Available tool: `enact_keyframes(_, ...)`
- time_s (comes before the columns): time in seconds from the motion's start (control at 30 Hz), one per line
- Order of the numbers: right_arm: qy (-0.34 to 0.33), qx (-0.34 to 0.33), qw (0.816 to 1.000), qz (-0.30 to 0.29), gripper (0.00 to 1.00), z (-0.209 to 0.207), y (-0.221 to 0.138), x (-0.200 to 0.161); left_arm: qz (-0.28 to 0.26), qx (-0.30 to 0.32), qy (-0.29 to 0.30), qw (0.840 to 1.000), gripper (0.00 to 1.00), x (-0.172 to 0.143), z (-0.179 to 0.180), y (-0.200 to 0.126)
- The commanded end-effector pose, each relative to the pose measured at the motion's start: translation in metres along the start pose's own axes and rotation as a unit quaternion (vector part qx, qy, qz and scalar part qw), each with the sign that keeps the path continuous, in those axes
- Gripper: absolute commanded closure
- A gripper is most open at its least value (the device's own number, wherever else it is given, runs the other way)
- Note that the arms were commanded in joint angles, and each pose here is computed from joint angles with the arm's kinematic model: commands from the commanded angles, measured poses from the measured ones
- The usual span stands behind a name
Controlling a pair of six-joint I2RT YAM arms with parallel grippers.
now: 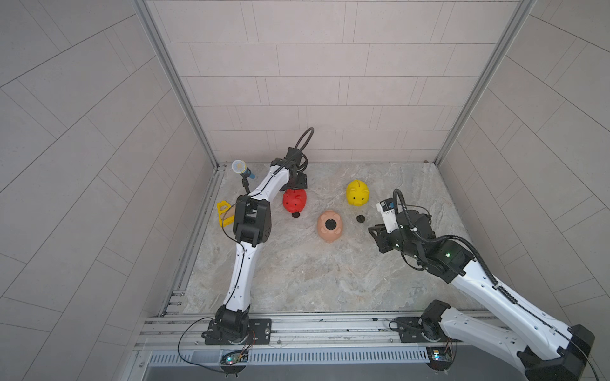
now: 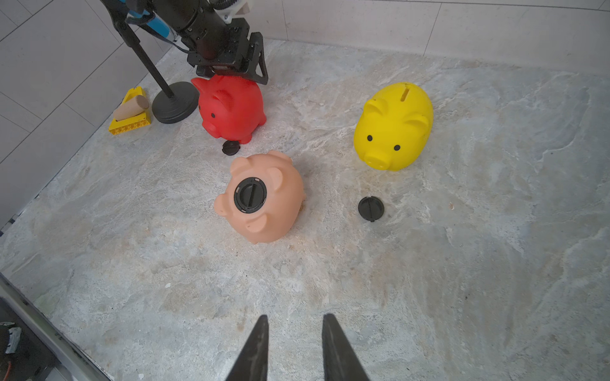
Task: Close piggy banks
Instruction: Move the piggy bank to the center of the board.
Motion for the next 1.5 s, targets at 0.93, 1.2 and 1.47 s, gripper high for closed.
enact_keyframes(0.93,0.009,0.011,1.0,-0.002,0.71,0.001,-0.004,0.001,0.115,0.046,-0.041,0.991,0.2,-0.16,0.062,-0.042)
enact_keyframes(1.2,0.01,0.015,1.0,-0.005,0.71,0.003,-0.005,0.002,0.132,0.039,-0.051,0.989,0.19,-0.184,0.065,-0.044)
enact_keyframes(1.47,0.011,0.009,1.0,-0.003,0.69,0.001,-0.005,0.002,0.129,0.026,-0.048,0.99,0.13,-0.189,0.058,-0.056)
Point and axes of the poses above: each gripper's point midway between its finger pads, its own y axis out along the fingers, its own z axis along the line the jaws close on, x = y × z, the point moved 3 cm from there along -y, back along the fingers, and after that the axes turned 4 degrees about -y, right-handed, at the moved point
